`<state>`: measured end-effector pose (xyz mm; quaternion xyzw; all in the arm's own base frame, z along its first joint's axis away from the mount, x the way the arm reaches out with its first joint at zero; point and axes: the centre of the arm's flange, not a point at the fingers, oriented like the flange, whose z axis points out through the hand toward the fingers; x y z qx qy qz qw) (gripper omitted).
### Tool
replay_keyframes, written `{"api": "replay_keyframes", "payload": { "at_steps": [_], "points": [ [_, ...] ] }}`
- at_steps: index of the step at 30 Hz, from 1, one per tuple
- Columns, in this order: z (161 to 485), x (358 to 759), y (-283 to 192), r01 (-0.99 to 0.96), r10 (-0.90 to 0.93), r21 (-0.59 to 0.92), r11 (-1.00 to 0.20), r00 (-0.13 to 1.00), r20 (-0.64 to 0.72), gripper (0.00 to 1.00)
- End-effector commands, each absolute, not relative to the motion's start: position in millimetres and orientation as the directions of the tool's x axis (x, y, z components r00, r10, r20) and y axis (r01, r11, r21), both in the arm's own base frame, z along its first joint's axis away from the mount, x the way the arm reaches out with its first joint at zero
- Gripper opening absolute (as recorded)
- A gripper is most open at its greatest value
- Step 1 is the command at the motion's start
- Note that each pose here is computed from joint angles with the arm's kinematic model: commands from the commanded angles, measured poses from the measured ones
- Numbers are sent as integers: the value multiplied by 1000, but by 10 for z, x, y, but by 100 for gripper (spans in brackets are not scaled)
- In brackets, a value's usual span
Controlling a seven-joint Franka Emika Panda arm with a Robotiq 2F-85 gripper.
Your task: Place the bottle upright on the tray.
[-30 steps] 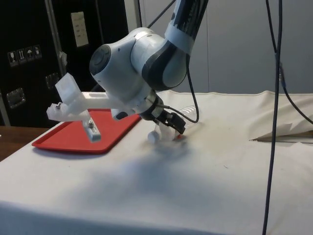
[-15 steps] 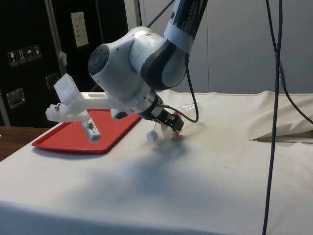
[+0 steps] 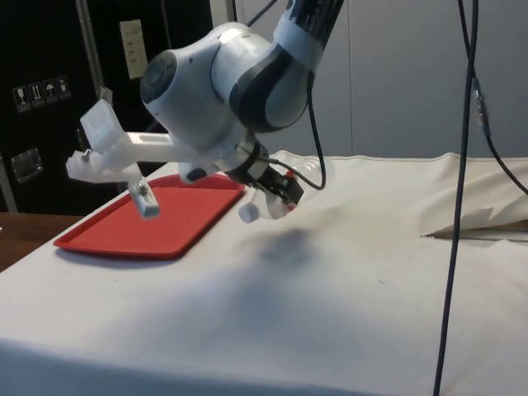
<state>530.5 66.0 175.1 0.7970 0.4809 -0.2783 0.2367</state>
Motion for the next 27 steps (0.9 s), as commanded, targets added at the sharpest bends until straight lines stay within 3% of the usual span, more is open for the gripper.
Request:
{"api": "replay_keyframes", "payload": {
  "at_steps": [1, 27],
  "points": [
    [1808, 5315, 664, 896, 636, 107, -430, 385, -669, 12],
    [2529, 5567, 617, 880, 632, 165, -446, 440, -638, 12]
  ]
}}
